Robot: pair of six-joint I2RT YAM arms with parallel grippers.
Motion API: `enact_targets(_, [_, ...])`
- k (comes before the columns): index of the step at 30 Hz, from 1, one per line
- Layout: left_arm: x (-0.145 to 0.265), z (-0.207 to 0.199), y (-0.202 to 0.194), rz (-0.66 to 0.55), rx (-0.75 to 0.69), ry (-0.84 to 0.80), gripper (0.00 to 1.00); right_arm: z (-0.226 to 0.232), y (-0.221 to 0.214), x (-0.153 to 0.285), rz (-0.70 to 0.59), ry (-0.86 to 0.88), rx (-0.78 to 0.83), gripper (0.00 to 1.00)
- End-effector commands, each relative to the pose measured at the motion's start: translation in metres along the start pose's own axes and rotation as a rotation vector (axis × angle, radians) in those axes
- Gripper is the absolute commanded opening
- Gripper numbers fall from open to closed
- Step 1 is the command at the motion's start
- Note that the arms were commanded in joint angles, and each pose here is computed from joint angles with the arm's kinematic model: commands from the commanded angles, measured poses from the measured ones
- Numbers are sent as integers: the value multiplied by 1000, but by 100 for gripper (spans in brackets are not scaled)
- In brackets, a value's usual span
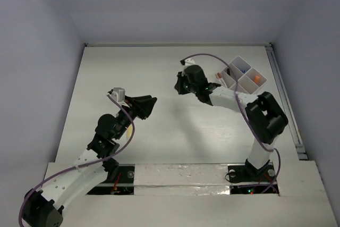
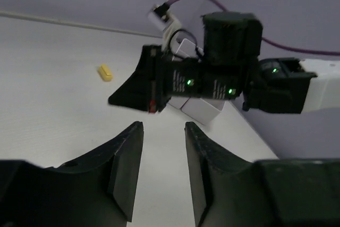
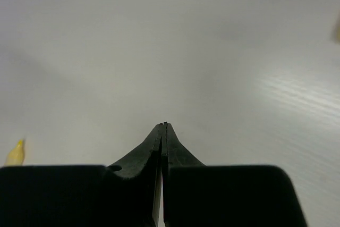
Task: Sort the stationery into containers
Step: Move the pen to the center of the board.
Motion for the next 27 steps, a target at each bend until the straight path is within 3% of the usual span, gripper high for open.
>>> enact_targets(1, [6,-6,16,-78,32,6,30,72,-13,-5,45,226,-9,7])
enact_targets(5, [13,-10,29,-121,60,32,27,128,-46,-10,118,320,34,23])
enact_targets(6, [14,-11,32,-131,65,36,26,137,-53,-11,132,338,40,37])
enact_targets(9, [20,-16,43,-162,82,41,27,167,-79,-12,177,379,71,66])
enact_targets(10, [24,-20,51,-187,84,33,30,175,-95,-15,206,377,90,69])
enact_targets(19, [44,-26,79,-279,90,81,56,219,-128,-18,243,347,203,75])
enact_targets(27, [49,-28,85,-287,87,93,62,238,-150,-28,299,261,353,77])
Point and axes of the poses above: each gripper's point midway between its finger pads, its own x axis back along the fingers, its own z axis along the line the jaws close on, y = z × x, the point moved 7 cm from there along x, back along the fingers, and after that the axes turned 1 degree about x, right-handed, at the moved point
